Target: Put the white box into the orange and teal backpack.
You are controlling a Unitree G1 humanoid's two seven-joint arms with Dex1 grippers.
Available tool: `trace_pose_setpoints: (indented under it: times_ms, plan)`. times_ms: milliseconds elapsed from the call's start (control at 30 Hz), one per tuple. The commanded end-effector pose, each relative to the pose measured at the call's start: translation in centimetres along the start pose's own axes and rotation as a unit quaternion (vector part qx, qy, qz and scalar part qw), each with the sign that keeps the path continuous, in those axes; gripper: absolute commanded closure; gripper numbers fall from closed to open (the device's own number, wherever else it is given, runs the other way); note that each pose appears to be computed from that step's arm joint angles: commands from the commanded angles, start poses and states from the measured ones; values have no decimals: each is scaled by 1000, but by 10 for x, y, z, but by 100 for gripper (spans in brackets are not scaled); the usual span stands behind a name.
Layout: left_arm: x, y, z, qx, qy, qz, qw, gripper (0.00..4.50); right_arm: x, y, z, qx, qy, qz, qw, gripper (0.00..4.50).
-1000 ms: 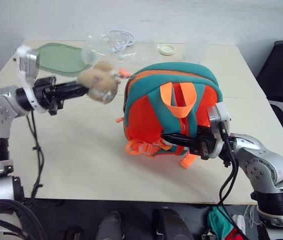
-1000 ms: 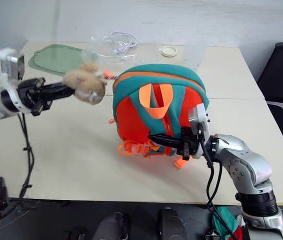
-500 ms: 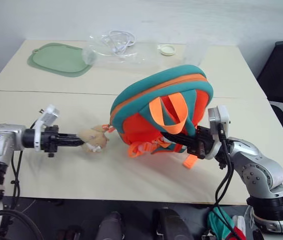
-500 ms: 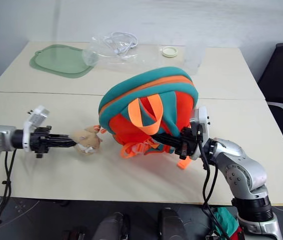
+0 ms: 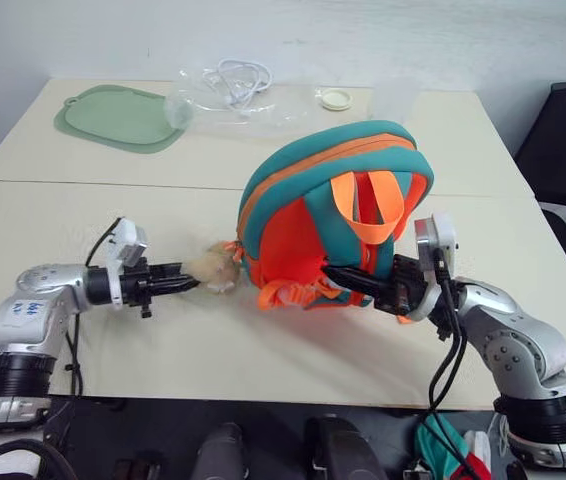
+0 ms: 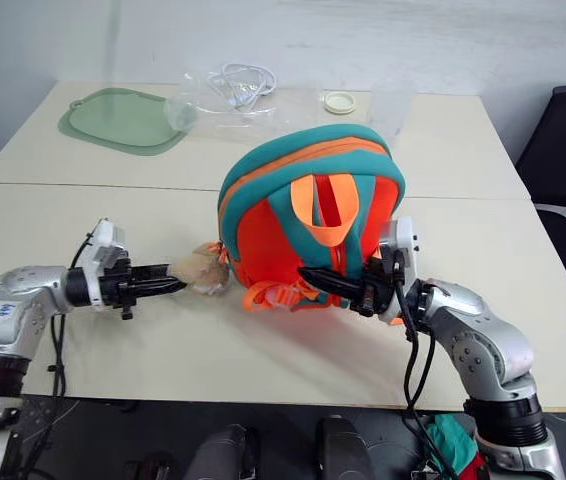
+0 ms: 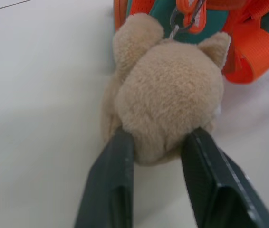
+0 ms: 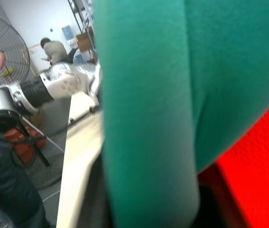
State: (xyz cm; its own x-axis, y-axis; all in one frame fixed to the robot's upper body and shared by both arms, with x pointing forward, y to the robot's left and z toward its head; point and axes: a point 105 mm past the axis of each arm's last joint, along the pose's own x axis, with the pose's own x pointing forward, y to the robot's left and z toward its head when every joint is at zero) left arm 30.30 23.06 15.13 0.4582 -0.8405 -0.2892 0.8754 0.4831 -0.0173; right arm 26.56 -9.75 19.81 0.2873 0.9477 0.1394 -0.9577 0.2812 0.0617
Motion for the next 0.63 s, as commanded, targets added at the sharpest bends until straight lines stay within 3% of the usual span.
trace_pose_setpoints:
  times_ms: [33, 233, 333, 500, 633]
  plan:
    - [-33, 0, 5, 26, 16, 29, 999, 183, -18, 5, 21, -70, 6, -13, 997, 201]
    - [-79, -13, -24, 47, 85, 45, 994, 1, -78, -11, 12, -140, 113, -72, 981, 1]
    - [-89, -26, -25, 71, 72, 49, 994, 1, -121, -22, 1, -184, 188, -108, 959, 1]
    - [-85, -52, -37, 109, 81, 45, 990, 1, -161, -16, -14, -223, 224, -86, 945, 1]
    - [-80, -56, -38, 110, 69, 61, 990, 1, -170, -18, -25, -246, 226, -89, 939, 1]
